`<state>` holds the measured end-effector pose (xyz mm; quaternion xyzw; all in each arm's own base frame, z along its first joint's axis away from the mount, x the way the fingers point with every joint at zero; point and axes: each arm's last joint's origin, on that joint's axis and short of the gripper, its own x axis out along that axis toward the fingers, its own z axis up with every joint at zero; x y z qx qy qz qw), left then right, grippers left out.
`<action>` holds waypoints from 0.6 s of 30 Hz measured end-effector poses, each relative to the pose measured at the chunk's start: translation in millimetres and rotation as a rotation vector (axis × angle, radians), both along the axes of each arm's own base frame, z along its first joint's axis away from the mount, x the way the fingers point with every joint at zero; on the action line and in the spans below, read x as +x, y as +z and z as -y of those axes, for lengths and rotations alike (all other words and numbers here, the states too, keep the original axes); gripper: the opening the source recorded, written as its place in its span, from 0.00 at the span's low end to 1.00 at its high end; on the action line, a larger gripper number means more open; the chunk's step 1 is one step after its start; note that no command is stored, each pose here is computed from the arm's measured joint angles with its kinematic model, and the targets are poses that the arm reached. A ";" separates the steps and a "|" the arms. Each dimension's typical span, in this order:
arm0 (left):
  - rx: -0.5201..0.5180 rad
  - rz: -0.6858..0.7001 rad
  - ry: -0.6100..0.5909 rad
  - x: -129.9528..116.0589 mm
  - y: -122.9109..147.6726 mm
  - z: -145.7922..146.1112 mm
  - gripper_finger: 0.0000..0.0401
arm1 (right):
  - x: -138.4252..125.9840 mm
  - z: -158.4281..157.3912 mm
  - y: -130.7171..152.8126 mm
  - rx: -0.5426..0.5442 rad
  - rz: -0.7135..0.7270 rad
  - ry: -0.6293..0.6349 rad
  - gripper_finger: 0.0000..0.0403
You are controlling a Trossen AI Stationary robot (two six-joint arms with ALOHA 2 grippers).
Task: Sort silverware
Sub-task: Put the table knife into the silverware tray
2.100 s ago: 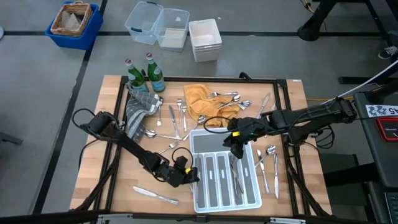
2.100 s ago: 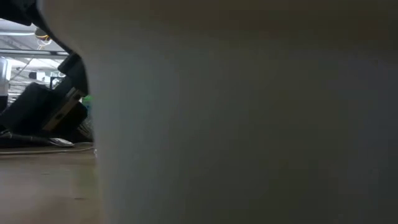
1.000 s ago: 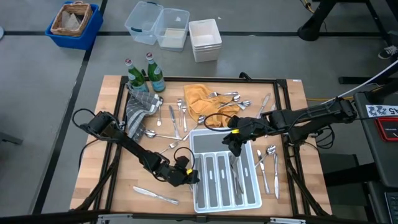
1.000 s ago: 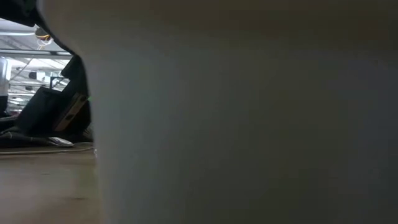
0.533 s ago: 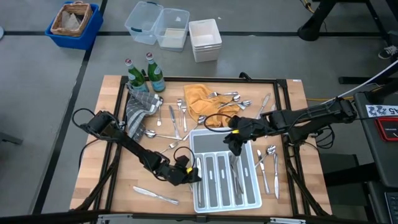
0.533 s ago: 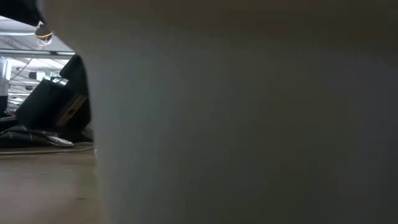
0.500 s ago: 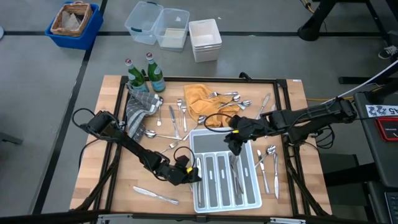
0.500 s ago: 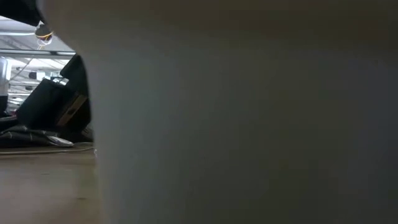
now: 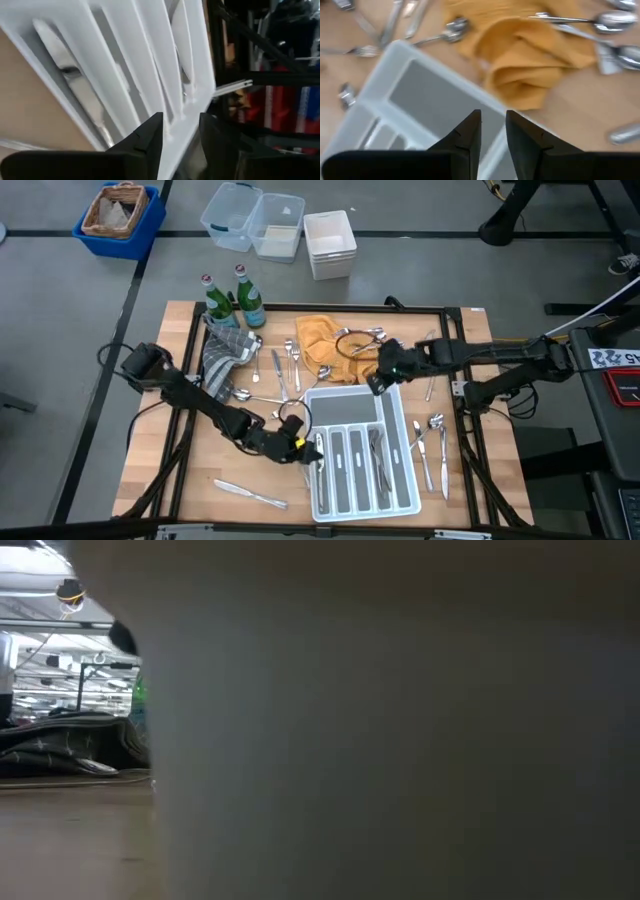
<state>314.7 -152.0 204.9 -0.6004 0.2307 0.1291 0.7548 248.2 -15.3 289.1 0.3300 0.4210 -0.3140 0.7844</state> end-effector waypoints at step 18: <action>0.377 -0.285 -0.225 -41.5 46.8 -119.5 0.29 | -54.1 102.1 -13.9 0.146 -0.194 -0.590 0.23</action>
